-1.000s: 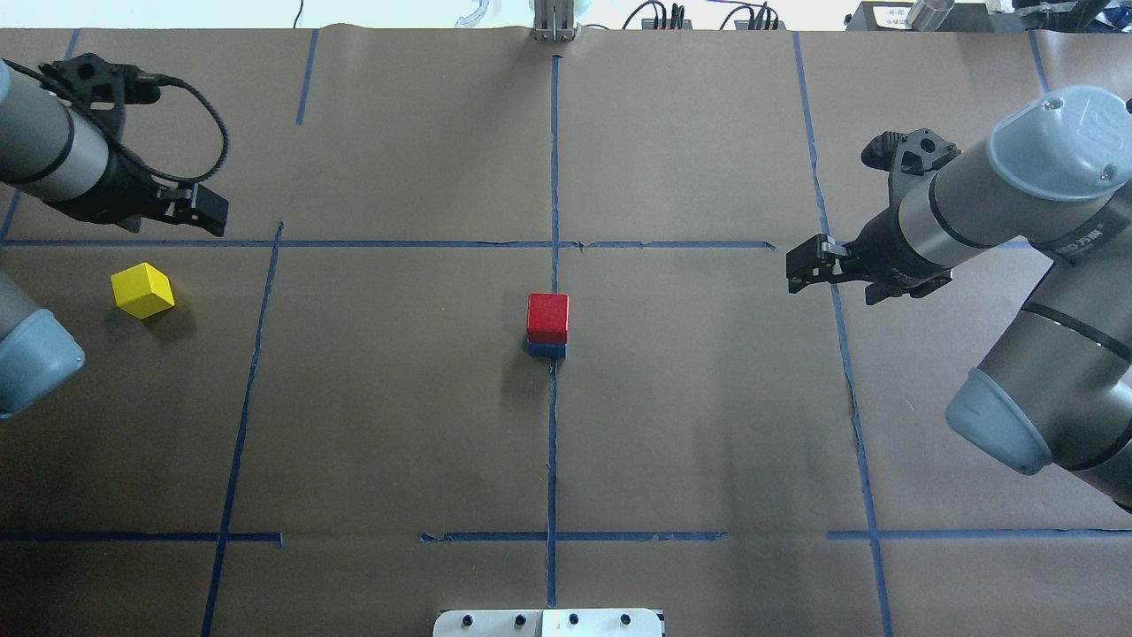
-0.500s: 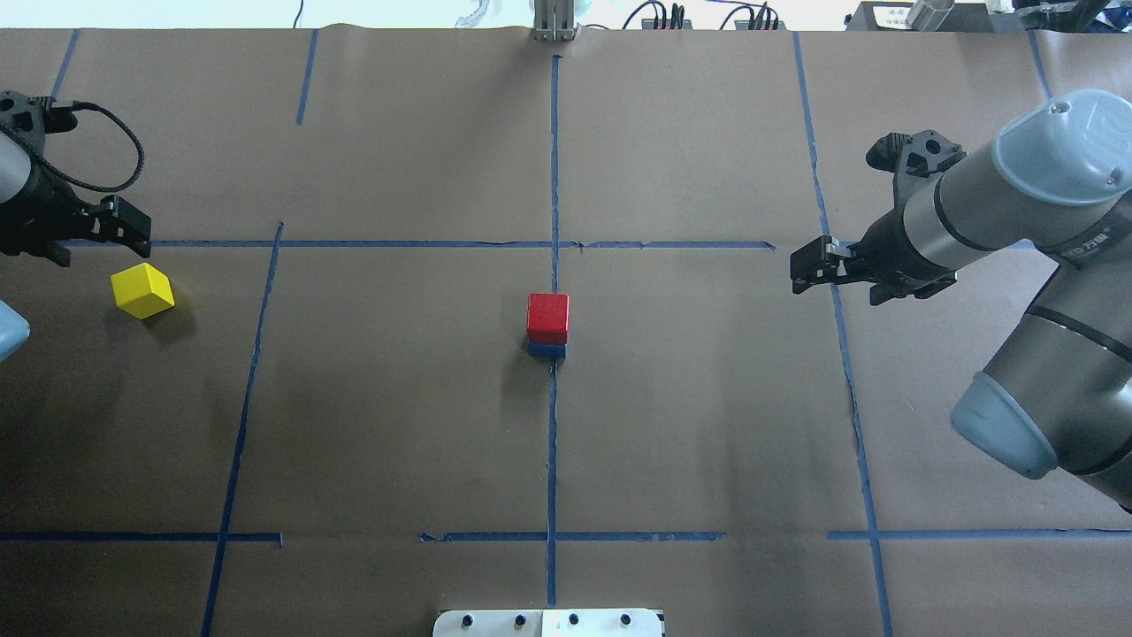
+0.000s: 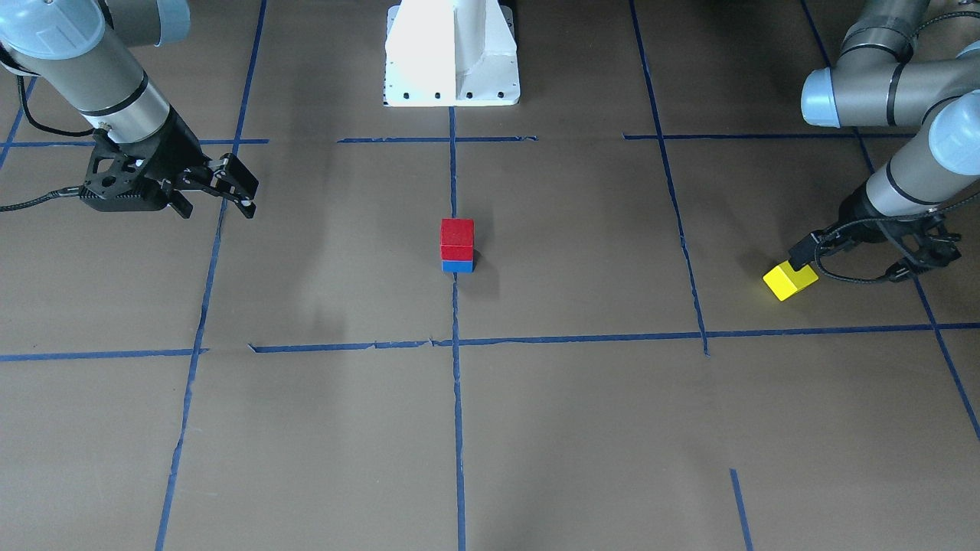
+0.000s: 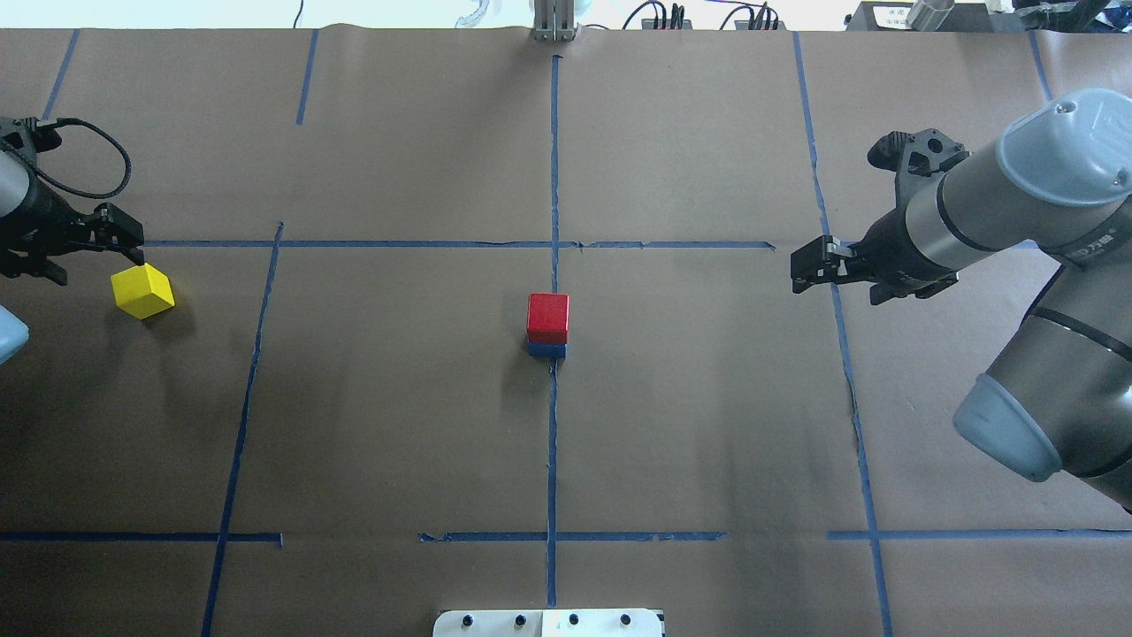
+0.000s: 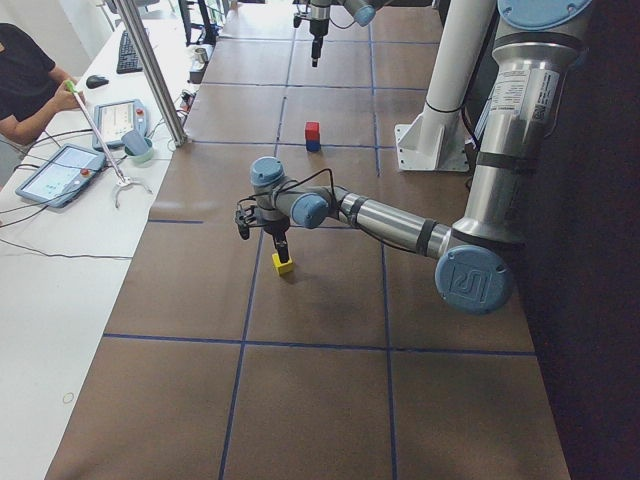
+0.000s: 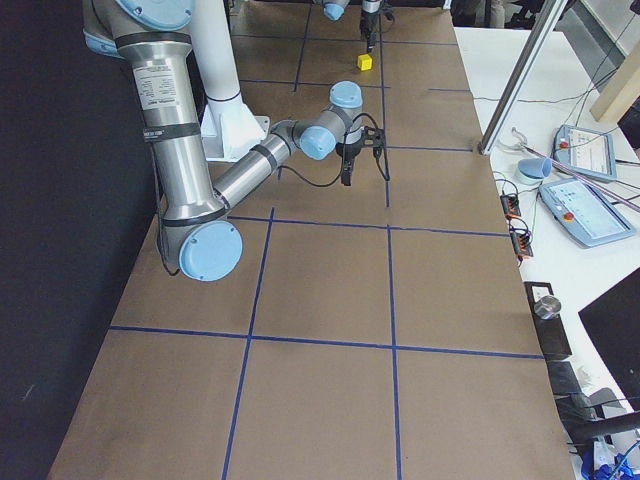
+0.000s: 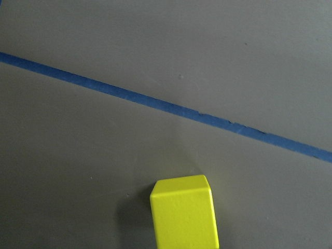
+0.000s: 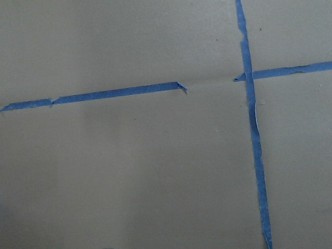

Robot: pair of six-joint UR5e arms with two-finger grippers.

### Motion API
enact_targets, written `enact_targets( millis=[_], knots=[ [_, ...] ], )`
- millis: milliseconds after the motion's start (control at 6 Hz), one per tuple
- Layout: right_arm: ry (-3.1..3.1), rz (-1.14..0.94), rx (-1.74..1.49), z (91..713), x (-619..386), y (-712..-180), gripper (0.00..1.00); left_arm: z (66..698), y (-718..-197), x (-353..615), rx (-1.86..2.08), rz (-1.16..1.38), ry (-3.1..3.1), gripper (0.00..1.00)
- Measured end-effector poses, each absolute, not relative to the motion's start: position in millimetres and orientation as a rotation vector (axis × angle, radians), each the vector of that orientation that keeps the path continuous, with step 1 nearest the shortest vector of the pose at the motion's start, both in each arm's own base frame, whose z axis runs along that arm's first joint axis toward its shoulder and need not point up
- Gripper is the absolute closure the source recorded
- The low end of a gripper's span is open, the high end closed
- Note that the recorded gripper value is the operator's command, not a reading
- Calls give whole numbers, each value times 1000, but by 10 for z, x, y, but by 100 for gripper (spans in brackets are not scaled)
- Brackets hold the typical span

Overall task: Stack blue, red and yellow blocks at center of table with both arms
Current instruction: 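Move the left gripper back to the yellow cube, then grasp the yellow cube with the left gripper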

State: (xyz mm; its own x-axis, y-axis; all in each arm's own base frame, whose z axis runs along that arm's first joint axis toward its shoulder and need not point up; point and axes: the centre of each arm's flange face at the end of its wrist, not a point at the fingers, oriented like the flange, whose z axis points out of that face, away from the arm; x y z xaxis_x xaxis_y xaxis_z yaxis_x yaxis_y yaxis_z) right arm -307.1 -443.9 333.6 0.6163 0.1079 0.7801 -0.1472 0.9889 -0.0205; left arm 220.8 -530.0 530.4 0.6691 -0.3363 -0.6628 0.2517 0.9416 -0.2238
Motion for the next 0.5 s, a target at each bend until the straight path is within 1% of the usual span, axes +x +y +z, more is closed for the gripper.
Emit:
enact_targets(
  millis=[500],
  knots=[
    [-896, 146, 48, 3329, -3070, -4435, 0, 5476, -5337, 2267, -117, -403, 814, 0]
  ],
)
